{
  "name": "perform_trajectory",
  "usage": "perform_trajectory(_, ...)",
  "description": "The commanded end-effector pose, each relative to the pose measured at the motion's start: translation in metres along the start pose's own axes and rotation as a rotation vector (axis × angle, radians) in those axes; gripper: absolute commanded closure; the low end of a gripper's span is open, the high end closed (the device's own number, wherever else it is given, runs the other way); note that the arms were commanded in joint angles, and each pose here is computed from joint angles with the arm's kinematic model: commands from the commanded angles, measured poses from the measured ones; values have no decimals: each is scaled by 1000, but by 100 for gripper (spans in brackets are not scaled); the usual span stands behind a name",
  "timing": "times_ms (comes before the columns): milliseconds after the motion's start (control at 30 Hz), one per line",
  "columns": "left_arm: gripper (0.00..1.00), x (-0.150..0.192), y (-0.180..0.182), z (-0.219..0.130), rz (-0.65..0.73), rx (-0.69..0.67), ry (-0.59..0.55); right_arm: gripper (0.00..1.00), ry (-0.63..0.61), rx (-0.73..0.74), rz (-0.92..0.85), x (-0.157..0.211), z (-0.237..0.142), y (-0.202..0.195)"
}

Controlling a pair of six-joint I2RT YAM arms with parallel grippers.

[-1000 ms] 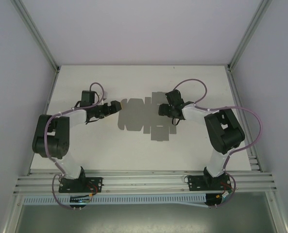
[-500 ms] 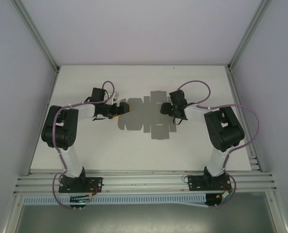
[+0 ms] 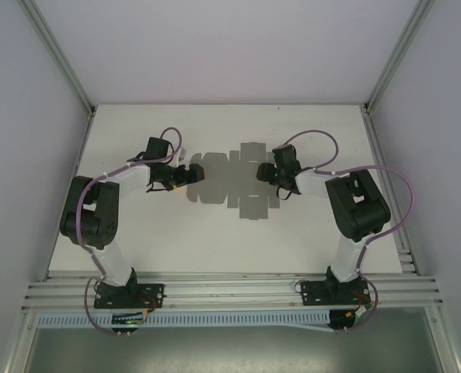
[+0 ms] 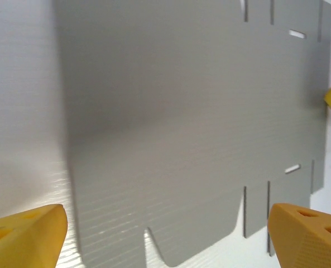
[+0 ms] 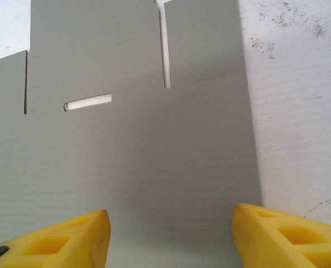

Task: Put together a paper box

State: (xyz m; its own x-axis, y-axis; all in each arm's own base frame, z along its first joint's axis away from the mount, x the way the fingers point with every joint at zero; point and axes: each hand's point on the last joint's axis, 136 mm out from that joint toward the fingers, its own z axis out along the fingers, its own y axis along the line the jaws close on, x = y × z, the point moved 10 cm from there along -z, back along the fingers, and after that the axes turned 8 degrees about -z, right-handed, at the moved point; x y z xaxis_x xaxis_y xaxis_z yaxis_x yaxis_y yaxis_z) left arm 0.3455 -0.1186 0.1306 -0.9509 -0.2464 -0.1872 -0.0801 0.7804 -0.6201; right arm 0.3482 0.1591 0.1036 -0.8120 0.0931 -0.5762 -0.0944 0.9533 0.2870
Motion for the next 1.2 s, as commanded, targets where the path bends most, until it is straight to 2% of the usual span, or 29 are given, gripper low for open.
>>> perform_trajectory(0, 9, -1, 11, 10, -41, -97, 41, 39, 241, 86, 27, 53, 15, -25)
perform_trajectory(133, 10, -7, 18, 22, -39, -144, 46, 39, 249, 83, 21, 56, 18, -26)
perform_trajectory(300, 12, -12, 7, 33, -18, 13, 88, 39, 251, 75, 17, 59, 19, -26)
perform_trajectory(467, 13, -18, -14, 29, 32, 193, 111, 38, 244, 66, 0, 60, 19, -25)
perform_trajectory(667, 13, -19, -36, 25, 89, 251, 125, 38, 230, 48, -7, 59, 18, -23)
perform_trajectory(800, 15, -17, -47, 12, 97, 313, 107, 38, 226, 23, -11, 59, 18, -22)
perform_trajectory(967, 15, -12, -67, -21, 154, 414, 28, 38, 211, 11, -16, 58, 16, -22)
perform_trajectory(1067, 16, -9, -72, -36, 181, 394, -27, 38, 199, -3, -19, 56, 14, -20)
perform_trajectory(1167, 16, -7, -63, -40, 173, 262, -80, 38, 187, -7, -20, 55, 12, -19)
